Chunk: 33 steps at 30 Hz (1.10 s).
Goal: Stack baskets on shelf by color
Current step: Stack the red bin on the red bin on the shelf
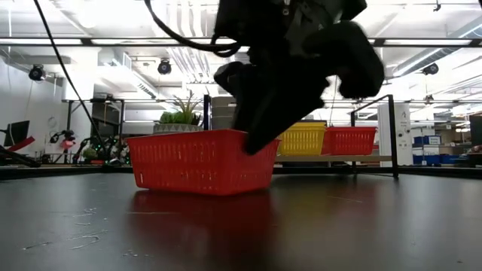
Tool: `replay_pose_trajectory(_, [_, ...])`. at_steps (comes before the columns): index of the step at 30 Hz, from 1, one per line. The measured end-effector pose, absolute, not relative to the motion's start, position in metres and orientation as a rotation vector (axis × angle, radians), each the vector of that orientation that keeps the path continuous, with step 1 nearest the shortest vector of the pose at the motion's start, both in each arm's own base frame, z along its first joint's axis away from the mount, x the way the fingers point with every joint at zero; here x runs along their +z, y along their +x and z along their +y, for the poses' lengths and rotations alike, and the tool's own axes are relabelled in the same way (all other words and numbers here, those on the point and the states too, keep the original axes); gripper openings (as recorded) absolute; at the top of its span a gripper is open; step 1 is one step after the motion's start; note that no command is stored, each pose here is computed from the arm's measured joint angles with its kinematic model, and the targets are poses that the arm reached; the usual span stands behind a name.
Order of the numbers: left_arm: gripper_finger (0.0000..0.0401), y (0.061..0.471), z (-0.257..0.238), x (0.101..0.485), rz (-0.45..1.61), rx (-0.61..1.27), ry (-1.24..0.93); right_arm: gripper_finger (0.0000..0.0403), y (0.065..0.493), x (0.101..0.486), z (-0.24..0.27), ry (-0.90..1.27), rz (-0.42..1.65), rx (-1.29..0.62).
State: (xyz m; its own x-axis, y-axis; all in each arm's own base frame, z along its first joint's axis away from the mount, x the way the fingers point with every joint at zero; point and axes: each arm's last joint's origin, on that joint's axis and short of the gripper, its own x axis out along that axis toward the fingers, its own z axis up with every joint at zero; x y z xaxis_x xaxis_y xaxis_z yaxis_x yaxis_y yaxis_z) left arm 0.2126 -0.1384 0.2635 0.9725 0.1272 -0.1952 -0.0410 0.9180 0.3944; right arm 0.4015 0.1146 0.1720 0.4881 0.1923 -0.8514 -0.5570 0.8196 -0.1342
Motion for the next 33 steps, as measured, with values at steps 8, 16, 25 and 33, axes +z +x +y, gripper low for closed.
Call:
replay_pose_trajectory(8, [0.0109,0.208,-0.135,0.274,0.179,0.092,0.36,0.0017,0.409,0.174,0.117,-0.491,0.942,0.509])
replay_pose_trajectory(16, [0.0109,0.211,-0.137,0.271,0.17,0.096,0.302,0.001,0.387,0.234,0.114,-0.524,1.012,0.452])
replay_pose_trajectory(25, [0.0109,0.212,-0.138,0.275,0.136,0.096,0.284,0.0009,0.317,0.359,0.069,-0.614,0.951,0.132])
replay_pose_trajectory(33, [0.0109,0.212,-0.138,0.277,0.125,0.096,0.266,0.0009,0.26,0.38,-0.014,-0.44,0.957,-0.15])
